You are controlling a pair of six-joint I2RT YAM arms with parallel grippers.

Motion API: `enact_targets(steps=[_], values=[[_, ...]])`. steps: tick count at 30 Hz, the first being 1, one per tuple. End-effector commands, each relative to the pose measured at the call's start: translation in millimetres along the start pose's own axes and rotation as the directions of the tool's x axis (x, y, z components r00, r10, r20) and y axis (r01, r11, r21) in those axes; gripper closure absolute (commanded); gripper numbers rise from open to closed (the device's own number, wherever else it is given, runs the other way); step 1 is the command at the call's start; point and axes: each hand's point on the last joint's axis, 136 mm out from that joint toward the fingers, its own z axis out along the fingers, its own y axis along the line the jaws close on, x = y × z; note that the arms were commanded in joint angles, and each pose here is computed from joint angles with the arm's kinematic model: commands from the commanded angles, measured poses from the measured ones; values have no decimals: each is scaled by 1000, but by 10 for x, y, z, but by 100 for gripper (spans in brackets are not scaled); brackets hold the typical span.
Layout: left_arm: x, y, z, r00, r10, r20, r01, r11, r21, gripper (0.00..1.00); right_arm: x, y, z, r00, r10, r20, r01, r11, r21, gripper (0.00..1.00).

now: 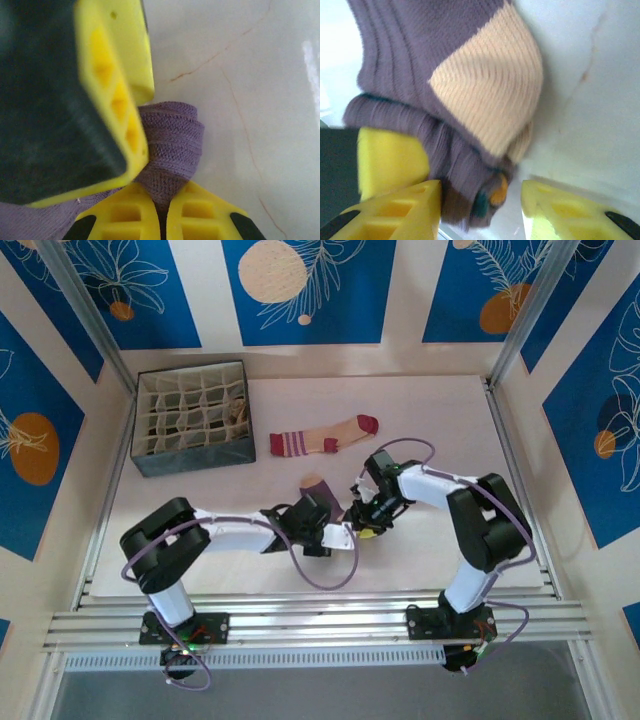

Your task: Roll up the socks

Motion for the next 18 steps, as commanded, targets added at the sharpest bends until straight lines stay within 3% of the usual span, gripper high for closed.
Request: enact_targets(steps=[1,8,14,18], values=[[420,-568,23,951,-251,-180,295,909,293,100,-23,101,-132,996,-1,87,8,997,-74,55],[307,-521,8,824,-519,-228,563,698,443,100,-82,161,-199,978,-29,207,59,988,-140,54],[259,-362,-10,713,-657,-243,672,544,503,100,-184,174,-188,969,-56,241,93,985,-145,54],[258,-316,-1,662,-703,-261,708,473,525,100,-261,205,-152,965,-75,251,118,980,-158,54]])
